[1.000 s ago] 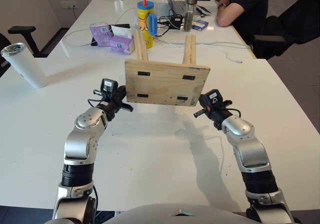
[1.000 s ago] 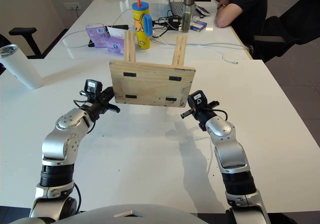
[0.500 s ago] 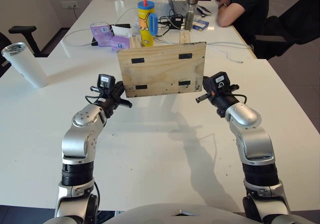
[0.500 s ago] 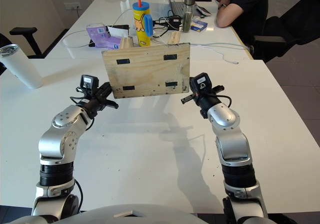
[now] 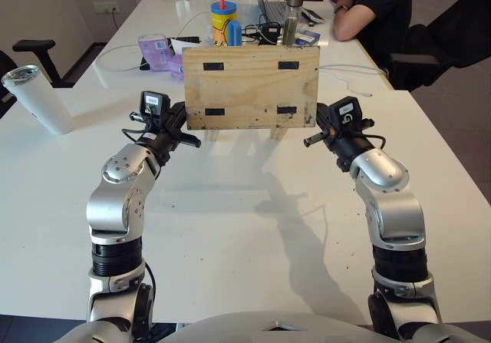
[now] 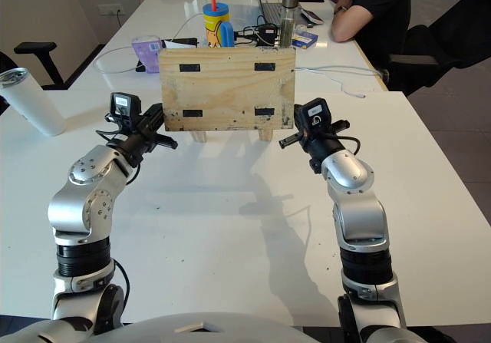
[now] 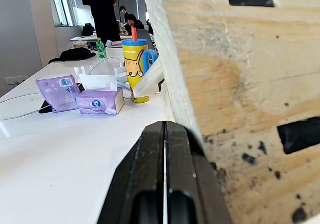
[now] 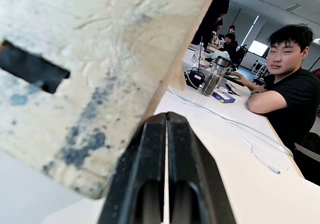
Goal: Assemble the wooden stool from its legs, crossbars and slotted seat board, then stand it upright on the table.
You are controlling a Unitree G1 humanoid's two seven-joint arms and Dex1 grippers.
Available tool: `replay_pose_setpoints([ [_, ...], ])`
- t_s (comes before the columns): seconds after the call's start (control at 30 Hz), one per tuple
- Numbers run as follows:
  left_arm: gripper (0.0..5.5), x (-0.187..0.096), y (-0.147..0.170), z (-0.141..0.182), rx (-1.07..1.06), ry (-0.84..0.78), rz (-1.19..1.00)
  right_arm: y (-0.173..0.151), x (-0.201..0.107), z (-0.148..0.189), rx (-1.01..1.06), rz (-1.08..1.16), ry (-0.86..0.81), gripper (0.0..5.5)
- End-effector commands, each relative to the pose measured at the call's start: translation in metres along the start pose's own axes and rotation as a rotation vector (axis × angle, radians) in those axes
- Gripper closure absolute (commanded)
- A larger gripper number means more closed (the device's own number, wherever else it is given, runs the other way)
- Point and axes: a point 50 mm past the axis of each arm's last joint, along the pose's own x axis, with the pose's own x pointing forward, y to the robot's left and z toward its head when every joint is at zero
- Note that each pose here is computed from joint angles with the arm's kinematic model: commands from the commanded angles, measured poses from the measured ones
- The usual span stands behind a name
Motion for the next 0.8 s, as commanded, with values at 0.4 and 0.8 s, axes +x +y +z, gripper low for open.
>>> replay_pose_setpoints([
  [0.4, 5.48, 0.017, -0.032, 0.046, -0.022, -0.163, -0.241, 0.022, 0.012, 0.049, 0.059, 0.149, -0.231, 5.50],
  [0.8, 5.48, 0.020, 0.011, -0.008, -0.018, 0.010, -0.100, 0.016, 0.018, 0.001, 0.028, 0.077, -0.017, 5.50],
])
